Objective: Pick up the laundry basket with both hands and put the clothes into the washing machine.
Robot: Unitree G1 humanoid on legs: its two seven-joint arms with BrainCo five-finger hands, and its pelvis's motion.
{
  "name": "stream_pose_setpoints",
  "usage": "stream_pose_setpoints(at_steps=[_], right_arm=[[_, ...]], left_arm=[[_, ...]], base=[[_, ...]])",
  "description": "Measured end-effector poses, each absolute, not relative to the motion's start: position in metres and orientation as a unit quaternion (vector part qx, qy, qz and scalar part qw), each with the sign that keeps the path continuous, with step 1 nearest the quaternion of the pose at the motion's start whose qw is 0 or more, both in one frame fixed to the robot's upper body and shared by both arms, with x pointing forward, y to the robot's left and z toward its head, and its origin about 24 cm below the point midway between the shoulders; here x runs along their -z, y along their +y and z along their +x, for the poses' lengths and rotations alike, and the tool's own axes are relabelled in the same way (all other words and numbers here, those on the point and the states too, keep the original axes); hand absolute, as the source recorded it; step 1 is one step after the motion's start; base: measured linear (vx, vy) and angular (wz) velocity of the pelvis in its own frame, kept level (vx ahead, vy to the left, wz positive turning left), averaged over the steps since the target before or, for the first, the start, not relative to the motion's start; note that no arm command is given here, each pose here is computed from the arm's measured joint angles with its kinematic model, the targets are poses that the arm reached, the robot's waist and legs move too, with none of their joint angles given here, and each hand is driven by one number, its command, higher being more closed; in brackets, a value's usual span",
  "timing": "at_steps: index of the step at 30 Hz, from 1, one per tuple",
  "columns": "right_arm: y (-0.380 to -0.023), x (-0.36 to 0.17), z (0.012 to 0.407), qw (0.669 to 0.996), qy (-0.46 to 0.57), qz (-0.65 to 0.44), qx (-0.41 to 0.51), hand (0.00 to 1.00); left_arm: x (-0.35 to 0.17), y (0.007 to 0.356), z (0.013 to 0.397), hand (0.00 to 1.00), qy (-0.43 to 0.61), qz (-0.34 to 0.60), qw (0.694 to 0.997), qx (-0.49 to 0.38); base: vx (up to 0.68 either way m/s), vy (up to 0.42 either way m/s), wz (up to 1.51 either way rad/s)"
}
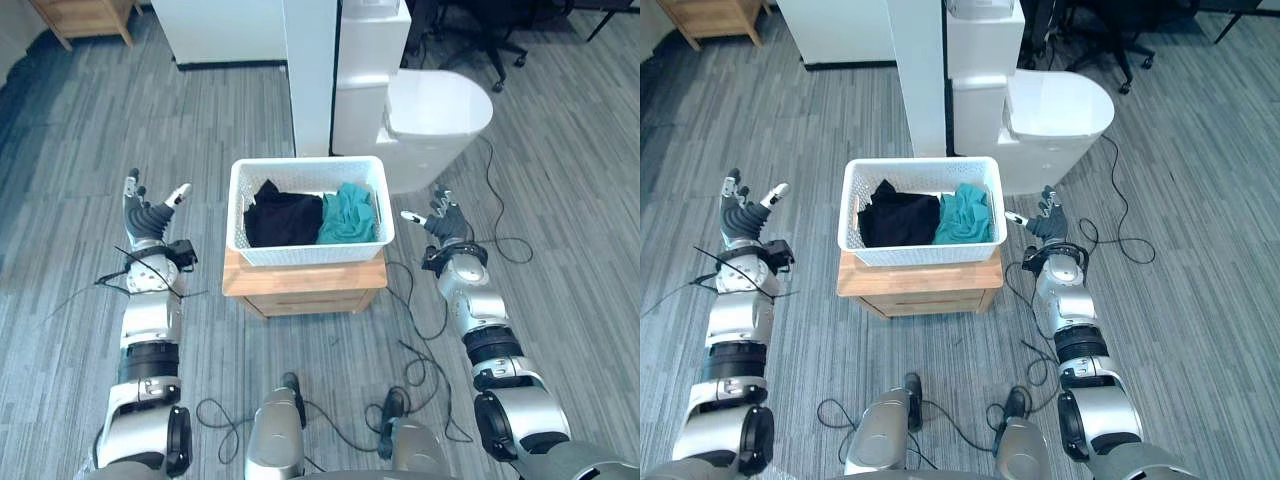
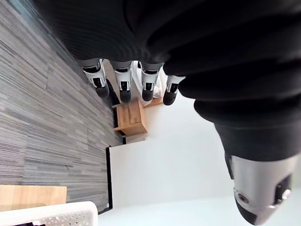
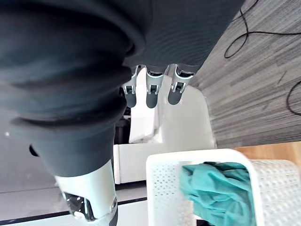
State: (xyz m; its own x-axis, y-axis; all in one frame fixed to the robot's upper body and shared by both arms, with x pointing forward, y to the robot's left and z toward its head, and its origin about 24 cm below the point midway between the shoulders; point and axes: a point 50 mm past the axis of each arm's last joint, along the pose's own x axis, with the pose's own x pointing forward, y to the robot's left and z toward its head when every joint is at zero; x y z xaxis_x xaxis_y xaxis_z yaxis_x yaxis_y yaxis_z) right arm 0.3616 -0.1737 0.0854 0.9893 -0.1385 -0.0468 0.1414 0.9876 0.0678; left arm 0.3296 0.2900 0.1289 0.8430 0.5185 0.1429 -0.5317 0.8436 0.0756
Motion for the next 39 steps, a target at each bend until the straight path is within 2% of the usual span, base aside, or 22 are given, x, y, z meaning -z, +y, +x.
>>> stream_pose_setpoints(at_steps=[3,6,10,15,18,22,23,25,28,31,39], right_arm=[[-0.168,-0.076,0.361,0.997,0.042,0.04,0.059,0.0],[-0.163,-0.09,0.367,0.998,0.023,0.041,0.047,0.0],[-0.175,-0.109,0.375,0.997,-0.003,0.038,0.063,0.0],[-0.2,-0.105,0.373,0.993,0.007,0.049,0.111,0.0],[-0.22,-0.11,0.363,0.983,-0.024,0.078,0.162,0.0],[-0.232,-0.111,0.345,0.976,-0.058,0.099,0.183,0.0],[-0.235,-0.099,0.334,0.975,-0.051,0.097,0.192,0.0],[-0.233,-0.078,0.324,0.975,-0.02,0.1,0.199,0.0],[-0.222,-0.05,0.314,0.975,0.025,0.112,0.19,0.0],[-0.206,-0.025,0.313,0.98,0.082,0.099,0.152,0.0],[-0.196,-0.004,0.315,0.983,0.135,0.078,0.102,0.0]], left_arm=[[-0.129,0.293,0.334,0.0,-0.048,0.056,0.957,-0.282],[-0.137,0.305,0.34,0.0,-0.041,0.059,0.953,-0.293],[-0.145,0.303,0.351,0.0,-0.037,0.053,0.955,-0.289],[-0.155,0.299,0.365,0.0,-0.024,0.077,0.958,-0.276],[-0.169,0.277,0.378,0.0,-0.045,0.078,0.965,-0.247],[-0.167,0.241,0.379,0.0,-0.074,0.084,0.973,-0.2],[-0.151,0.227,0.375,0.0,-0.064,0.09,0.978,-0.176],[-0.122,0.224,0.367,0.0,-0.025,0.107,0.981,-0.162],[-0.077,0.239,0.348,0.0,0.049,0.12,0.977,-0.168],[-0.031,0.269,0.317,0.0,0.137,0.113,0.963,-0.201],[-0.015,0.306,0.298,0.0,0.191,0.119,0.947,-0.228]], base=[[0.03,-0.21,0.57],[-0.01,-0.214,0.4],[-0.06,-0.167,0.42],[-0.05,-0.077,0.09],[-0.06,-0.006,-0.07],[0.0,0.037,-0.08],[0.02,0.085,-0.22],[0.06,0.121,-0.24],[0.13,0.205,-0.44],[0.15,0.216,-0.3],[0.05,0.137,-0.1]])
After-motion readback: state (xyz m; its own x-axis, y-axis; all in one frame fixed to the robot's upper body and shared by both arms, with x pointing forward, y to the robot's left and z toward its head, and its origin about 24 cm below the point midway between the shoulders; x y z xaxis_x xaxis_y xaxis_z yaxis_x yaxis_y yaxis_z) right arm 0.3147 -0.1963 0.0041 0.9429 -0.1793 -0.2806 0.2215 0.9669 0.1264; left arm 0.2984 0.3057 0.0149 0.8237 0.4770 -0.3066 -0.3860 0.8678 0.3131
